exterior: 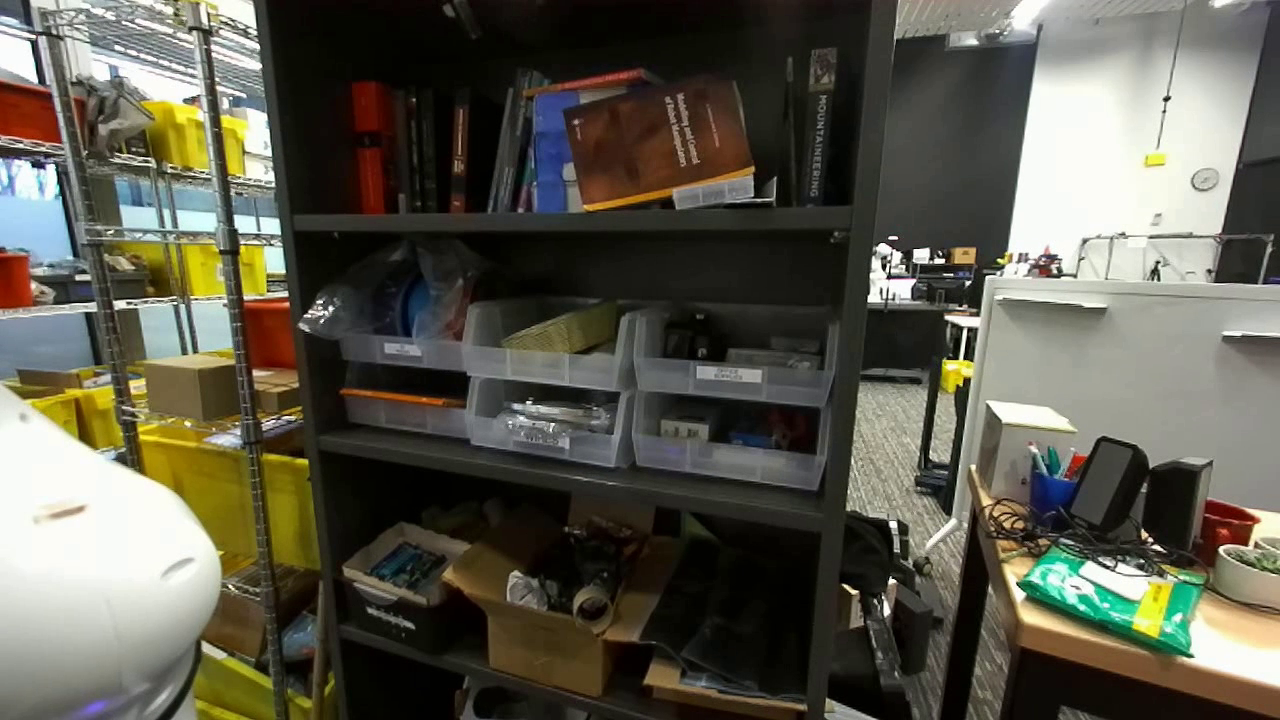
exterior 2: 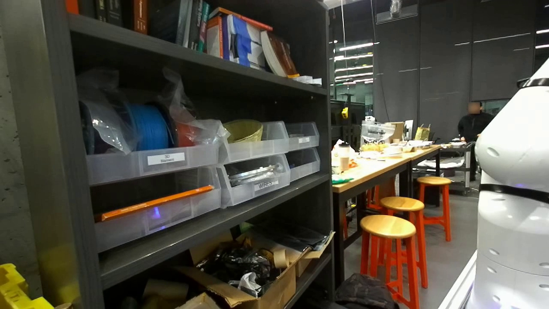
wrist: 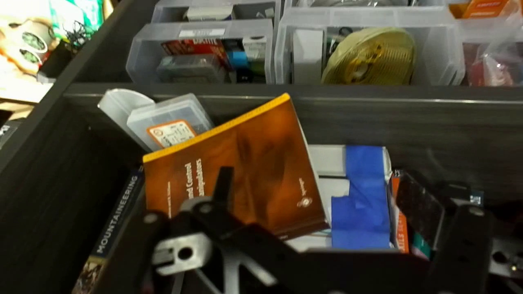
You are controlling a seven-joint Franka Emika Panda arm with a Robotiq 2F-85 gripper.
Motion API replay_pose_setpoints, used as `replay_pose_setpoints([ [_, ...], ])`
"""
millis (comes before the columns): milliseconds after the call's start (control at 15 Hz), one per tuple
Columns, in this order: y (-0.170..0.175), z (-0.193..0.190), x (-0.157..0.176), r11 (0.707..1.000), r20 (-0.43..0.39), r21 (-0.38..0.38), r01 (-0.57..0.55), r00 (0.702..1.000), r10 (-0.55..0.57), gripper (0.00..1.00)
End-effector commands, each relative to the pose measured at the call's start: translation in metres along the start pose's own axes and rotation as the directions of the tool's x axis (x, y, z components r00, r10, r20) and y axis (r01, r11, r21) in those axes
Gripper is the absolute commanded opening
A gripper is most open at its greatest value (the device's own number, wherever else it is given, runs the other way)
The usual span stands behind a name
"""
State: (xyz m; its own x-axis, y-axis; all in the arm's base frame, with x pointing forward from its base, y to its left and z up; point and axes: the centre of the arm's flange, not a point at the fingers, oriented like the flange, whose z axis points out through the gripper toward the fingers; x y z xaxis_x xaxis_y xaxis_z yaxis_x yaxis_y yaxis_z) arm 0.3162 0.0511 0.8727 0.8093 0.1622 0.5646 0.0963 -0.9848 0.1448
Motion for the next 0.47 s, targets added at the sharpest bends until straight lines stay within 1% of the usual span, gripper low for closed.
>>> replay_pose_setpoints([
  [0,0.006,-0.015,-0.027,0.998,0.083,0.058,-0.014,0.997,0.010,1.00],
  [133,0.006,-0.018,-0.038,0.997,0.117,0.062,-0.037,0.993,0.030,1.00],
  [200,0.003,-0.011,-0.025,0.999,0.091,0.039,-0.020,0.996,0.016,1.00],
  [400,0.003,-0.013,-0.027,0.999,0.092,0.039,-0.020,0.996,0.016,1.00],
])
